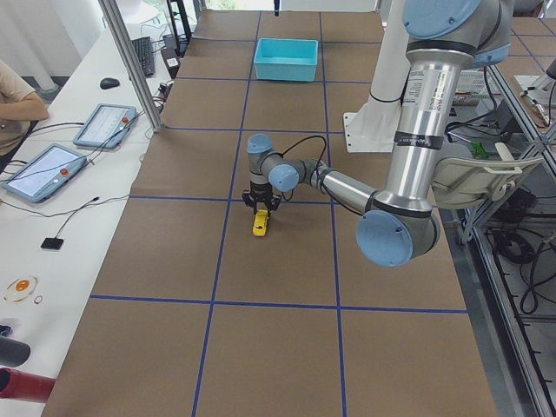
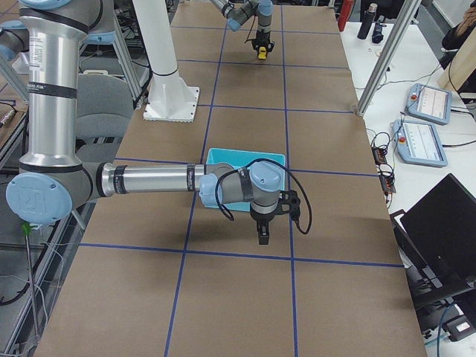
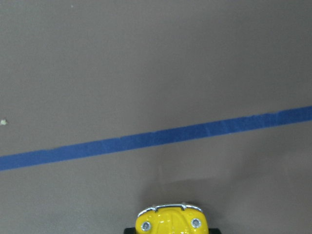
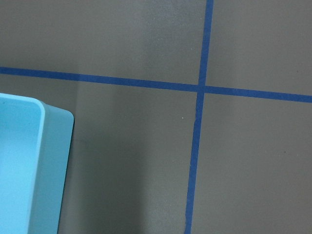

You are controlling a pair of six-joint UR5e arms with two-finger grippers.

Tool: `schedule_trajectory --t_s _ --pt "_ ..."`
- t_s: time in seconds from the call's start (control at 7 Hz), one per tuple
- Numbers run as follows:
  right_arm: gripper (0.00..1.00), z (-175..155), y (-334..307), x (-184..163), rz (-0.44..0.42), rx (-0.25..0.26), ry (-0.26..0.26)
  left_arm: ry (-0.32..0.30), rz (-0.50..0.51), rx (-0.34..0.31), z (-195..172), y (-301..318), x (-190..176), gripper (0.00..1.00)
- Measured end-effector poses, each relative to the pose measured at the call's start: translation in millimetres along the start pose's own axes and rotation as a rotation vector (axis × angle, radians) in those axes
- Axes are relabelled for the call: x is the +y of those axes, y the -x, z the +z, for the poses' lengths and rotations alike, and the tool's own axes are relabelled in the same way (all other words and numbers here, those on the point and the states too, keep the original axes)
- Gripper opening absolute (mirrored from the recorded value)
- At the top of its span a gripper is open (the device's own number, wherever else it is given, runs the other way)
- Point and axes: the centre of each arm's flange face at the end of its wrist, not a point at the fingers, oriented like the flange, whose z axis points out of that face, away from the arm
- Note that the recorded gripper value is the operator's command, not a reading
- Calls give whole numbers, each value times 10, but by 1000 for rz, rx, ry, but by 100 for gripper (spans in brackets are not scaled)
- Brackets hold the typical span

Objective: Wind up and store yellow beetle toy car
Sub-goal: 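Open the left gripper and let the car roll toward the blue box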

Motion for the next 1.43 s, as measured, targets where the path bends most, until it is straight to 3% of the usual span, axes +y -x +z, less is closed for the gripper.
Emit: schedule_trajectory --t_s 0.57,0.71,0.86,1.43 --pt "100 0 0 0 0 0 0 -14 14 5 50 7 211 0" --pt "100 0 0 0 0 0 0 -15 11 5 53 0 230 94" --pt "100 0 0 0 0 0 0 -15 4 8 63 -9 241 100" --pt "100 4 5 -1 -1 0 1 -18 2 5 44 3 238 100"
